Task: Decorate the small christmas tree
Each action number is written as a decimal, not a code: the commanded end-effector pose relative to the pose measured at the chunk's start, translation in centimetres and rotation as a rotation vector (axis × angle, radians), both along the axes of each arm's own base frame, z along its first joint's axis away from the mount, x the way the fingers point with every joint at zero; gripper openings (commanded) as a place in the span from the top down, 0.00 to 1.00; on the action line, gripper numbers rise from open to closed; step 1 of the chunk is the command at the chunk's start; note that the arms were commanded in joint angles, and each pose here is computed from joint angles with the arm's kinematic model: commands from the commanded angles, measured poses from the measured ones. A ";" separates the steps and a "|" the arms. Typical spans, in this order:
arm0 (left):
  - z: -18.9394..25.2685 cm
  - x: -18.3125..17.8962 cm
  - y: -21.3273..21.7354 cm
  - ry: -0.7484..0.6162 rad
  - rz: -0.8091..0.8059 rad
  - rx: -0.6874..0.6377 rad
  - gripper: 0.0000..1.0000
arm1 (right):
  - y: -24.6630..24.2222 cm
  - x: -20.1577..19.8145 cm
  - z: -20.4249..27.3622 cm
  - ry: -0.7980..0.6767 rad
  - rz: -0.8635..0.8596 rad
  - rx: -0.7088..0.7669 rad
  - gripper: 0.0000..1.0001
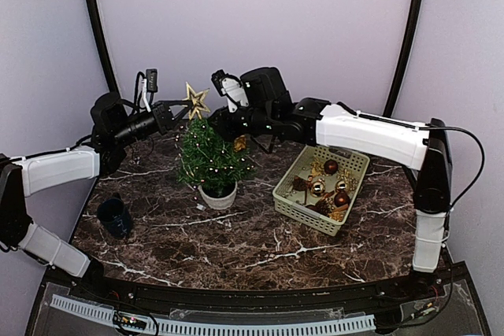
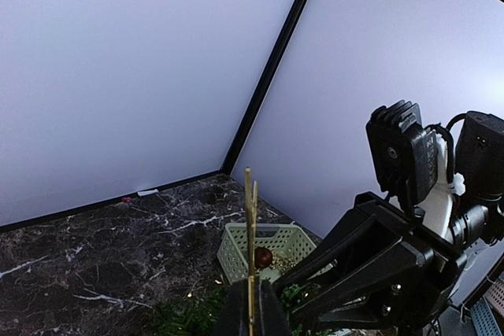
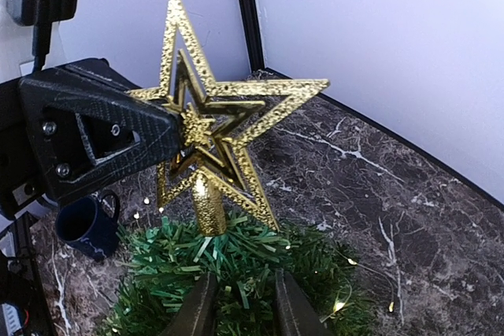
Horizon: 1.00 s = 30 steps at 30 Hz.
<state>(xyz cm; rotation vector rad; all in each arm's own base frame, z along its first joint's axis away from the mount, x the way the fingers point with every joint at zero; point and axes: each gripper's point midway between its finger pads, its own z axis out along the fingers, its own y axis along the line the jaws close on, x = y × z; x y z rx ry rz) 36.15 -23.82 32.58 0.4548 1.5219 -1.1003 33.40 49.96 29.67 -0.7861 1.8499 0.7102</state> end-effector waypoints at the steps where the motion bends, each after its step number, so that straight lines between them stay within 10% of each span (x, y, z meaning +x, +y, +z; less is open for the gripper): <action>1: -0.8 -0.6 -0.7 0.029 -0.042 0.000 1.00 | 0.7 0.1 0.5 -0.019 -0.001 0.005 0.80; 9: -1.6 -0.7 -0.9 0.043 -0.052 -0.001 1.00 | 1.1 0.4 0.7 -0.020 -0.009 0.009 1.00; 30: -3.3 -1.0 -1.3 0.070 -0.045 0.012 1.00 | 1.0 1.0 1.0 -0.014 -0.044 0.018 1.00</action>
